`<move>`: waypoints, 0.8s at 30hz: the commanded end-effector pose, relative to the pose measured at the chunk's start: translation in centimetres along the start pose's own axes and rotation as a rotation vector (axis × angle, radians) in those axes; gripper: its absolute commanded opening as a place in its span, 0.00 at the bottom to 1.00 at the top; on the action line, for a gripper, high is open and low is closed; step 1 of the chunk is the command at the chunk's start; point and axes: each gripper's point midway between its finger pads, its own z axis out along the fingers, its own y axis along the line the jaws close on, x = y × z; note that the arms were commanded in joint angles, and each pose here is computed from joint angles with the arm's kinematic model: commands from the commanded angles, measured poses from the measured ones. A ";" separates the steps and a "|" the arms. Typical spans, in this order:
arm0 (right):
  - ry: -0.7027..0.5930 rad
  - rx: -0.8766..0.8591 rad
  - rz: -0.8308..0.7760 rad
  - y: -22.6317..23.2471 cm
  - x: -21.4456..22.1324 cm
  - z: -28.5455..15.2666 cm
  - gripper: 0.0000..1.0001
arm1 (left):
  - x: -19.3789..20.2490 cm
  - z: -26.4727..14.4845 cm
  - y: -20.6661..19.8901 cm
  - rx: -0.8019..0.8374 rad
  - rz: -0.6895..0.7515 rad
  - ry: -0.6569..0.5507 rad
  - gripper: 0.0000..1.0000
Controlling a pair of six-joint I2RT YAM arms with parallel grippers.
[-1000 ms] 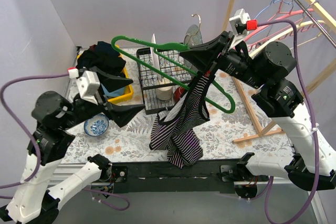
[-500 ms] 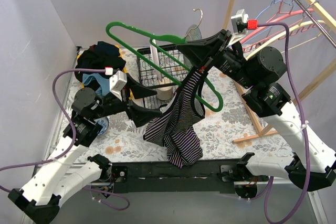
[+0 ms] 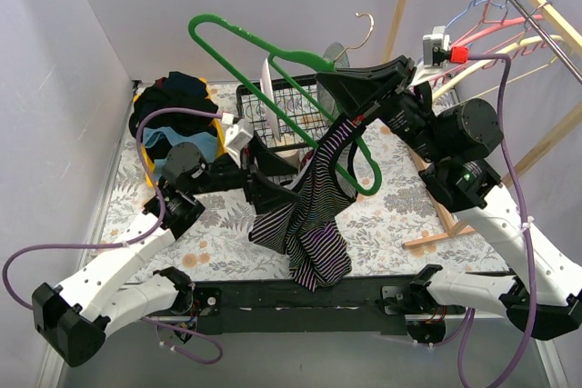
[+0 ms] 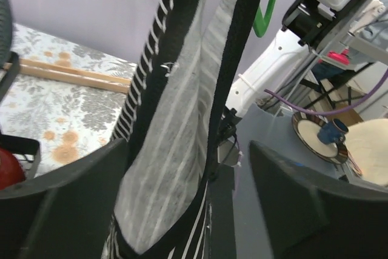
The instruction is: Remove the tank top from the hanger
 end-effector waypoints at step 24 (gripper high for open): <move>-0.639 0.127 -0.235 -0.3 -13.7 -3.9 0.01 | 2.8 -0.8 -3.3 0.027 -0.019 0.116 0.00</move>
